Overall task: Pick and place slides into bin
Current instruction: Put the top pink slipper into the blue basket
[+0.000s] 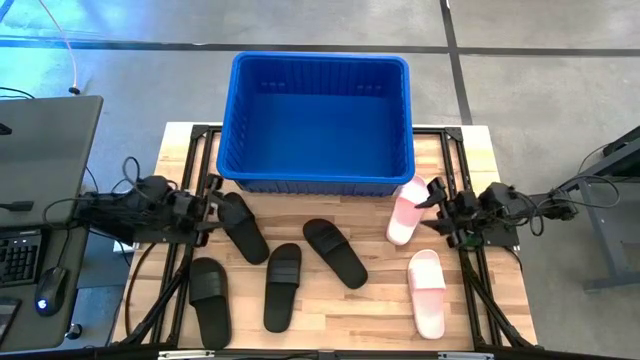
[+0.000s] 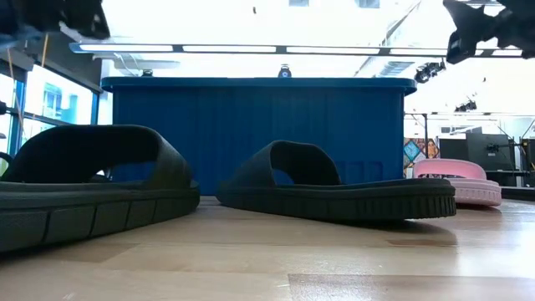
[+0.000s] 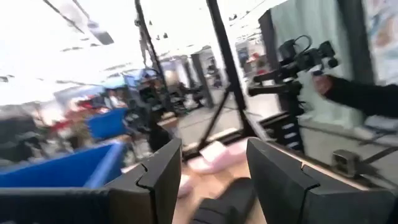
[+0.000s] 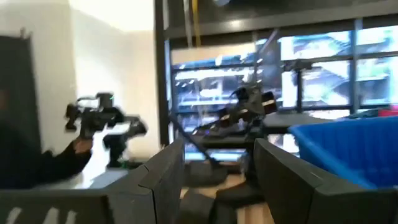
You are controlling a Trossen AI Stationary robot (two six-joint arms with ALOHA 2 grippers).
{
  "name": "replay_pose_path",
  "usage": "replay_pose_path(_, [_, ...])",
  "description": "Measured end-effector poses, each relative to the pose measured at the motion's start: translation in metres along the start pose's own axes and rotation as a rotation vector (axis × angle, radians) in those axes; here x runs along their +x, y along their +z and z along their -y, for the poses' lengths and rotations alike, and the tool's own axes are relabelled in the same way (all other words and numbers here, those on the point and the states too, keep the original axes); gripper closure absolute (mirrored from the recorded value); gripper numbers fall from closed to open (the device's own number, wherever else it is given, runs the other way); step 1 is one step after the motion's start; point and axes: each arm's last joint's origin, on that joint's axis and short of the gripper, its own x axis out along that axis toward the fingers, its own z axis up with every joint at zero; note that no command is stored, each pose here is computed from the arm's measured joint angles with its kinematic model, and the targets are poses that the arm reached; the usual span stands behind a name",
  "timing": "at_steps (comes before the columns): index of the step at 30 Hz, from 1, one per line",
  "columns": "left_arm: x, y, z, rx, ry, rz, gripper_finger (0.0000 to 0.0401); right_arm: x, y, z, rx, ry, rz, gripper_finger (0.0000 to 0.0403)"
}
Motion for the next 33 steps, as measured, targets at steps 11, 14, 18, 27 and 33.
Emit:
replay_pose_path(11, [0.002, 0.015, -0.009, 0.105, 0.039, -0.226, 0.0229, 0.029, 0.038, -0.001, -0.026, 0.023, -0.115, 0.0217])
replay_pose_path(14, [0.004, 0.015, -0.009, 0.106, 0.027, -0.228, 0.0229, 0.051, 0.047, -0.001, 0.001, 0.034, -0.190, 0.0217])
replay_pose_path(18, [0.003, 0.014, -0.008, 0.092, 0.008, -0.235, 0.0229, 0.085, 0.056, 0.001, 0.070, 0.020, -0.264, 0.0219])
replay_pose_path(27, [0.001, 0.007, -0.002, -0.037, -0.094, -0.283, 0.0229, 0.145, 0.071, 0.004, 0.114, 0.015, -0.307, 0.0219])
replay_pose_path(33, [0.001, 0.006, -0.003, -0.039, -0.077, -0.295, 0.0229, 0.172, 0.077, 0.005, 0.194, 0.000, -0.322, 0.0217])
